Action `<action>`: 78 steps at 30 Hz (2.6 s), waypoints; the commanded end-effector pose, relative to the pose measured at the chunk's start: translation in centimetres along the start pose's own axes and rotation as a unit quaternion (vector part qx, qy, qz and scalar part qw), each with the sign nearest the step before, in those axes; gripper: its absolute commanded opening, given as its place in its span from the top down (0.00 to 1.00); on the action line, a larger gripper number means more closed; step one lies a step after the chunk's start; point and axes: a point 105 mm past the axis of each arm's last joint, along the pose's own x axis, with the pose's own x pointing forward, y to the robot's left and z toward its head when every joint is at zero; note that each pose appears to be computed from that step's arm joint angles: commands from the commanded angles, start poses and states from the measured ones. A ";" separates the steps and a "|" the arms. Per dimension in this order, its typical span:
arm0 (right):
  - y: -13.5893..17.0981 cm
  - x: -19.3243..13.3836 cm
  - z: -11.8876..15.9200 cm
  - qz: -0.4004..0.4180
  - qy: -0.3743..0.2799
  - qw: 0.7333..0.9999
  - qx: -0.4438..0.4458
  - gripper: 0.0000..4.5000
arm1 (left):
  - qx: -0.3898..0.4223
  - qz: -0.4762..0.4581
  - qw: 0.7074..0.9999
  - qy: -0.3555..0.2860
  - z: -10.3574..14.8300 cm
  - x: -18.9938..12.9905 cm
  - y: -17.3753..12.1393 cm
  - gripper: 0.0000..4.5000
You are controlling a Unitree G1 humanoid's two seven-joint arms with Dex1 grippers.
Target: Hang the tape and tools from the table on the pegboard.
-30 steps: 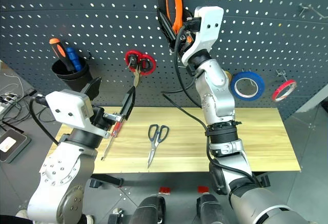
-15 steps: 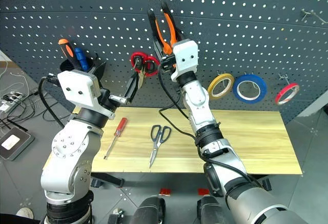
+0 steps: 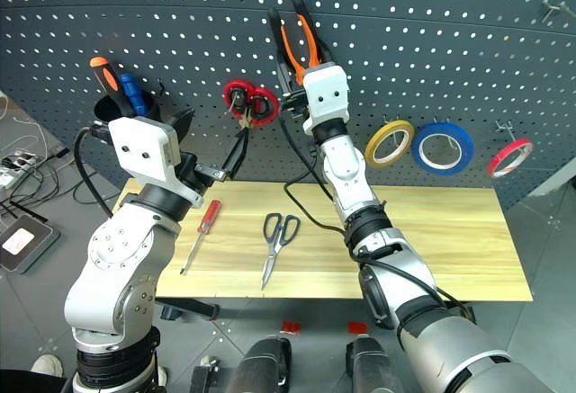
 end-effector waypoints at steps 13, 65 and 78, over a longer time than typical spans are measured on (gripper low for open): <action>-1.1 -0.1 -0.1 -0.032 -0.003 0.999 -0.011 0.11 | 0.011 -0.005 1.000 -0.024 1.8 -0.4 0.0 0.00; -1.9 -14.1 2.5 0.316 0.156 0.936 0.012 0.01 | -0.005 0.059 0.990 0.125 -6.5 -3.1 -1.0 0.00; -0.8 -18.6 1.5 0.471 0.201 0.858 0.030 0.01 | -0.090 0.112 0.942 0.303 -14.7 -4.9 -2.4 0.00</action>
